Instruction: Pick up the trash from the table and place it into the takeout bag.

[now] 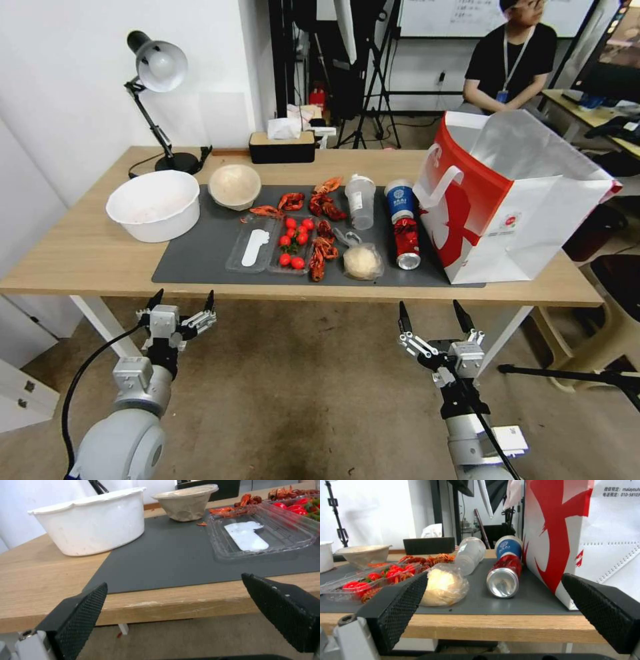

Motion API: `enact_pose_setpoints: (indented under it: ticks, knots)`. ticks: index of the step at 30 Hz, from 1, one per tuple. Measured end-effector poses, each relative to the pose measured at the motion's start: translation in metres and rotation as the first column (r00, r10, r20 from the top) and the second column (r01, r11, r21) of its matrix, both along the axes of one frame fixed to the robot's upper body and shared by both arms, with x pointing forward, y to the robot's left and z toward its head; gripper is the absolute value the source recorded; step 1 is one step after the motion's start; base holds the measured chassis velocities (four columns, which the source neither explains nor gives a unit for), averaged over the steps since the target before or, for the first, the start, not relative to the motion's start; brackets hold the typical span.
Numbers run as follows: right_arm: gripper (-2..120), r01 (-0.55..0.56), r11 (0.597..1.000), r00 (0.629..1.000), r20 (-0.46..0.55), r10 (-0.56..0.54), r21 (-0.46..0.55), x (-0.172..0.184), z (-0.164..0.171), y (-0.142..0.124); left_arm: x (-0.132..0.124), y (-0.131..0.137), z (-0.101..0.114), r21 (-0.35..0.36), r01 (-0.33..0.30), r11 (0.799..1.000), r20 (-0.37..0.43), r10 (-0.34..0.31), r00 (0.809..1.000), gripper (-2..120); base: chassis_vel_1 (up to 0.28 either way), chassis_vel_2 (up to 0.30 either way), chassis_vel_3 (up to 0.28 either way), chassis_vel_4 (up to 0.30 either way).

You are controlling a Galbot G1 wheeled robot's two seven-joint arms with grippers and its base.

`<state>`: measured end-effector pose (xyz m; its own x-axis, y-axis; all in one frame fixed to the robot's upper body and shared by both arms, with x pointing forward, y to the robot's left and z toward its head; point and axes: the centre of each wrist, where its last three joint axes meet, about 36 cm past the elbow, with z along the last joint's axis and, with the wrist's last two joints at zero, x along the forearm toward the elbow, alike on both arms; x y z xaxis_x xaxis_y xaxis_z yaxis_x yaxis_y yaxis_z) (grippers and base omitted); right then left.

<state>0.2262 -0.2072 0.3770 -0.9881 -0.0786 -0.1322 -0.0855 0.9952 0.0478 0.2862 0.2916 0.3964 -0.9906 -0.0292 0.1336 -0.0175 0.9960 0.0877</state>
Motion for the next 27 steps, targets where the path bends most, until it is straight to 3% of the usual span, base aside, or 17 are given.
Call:
enact_pose_setpoints:
  ticks: [20, 22, 27]
  knots:
    - [100, 0.002, 1.000, 1.000, -0.013, -0.002, -0.005, 0.000, 0.001, 0.000, -0.006, -0.007, 0.000, -0.010, -0.003, 1.000, -0.017, 0.003, 1.000, 100, 0.000, 0.000, 0.000, 0.000]
    - [100, 0.005, 1.000, 0.999, -0.037, -0.005, -0.014, -0.001, 0.004, 0.001, -0.037, -0.048, 0.006, -0.078, -0.019, 0.997, -0.110, 0.010, 0.994, 100, 0.000, 0.000, 0.000, 0.000]
    - [100, 0.008, 0.999, 0.990, -0.139, -0.014, -0.045, -0.004, 0.013, 0.002, -0.066, -0.086, 0.022, -0.150, -0.048, 0.987, -0.187, 0.020, 0.982, 100, 0.000, 0.000, 0.000, 0.000]
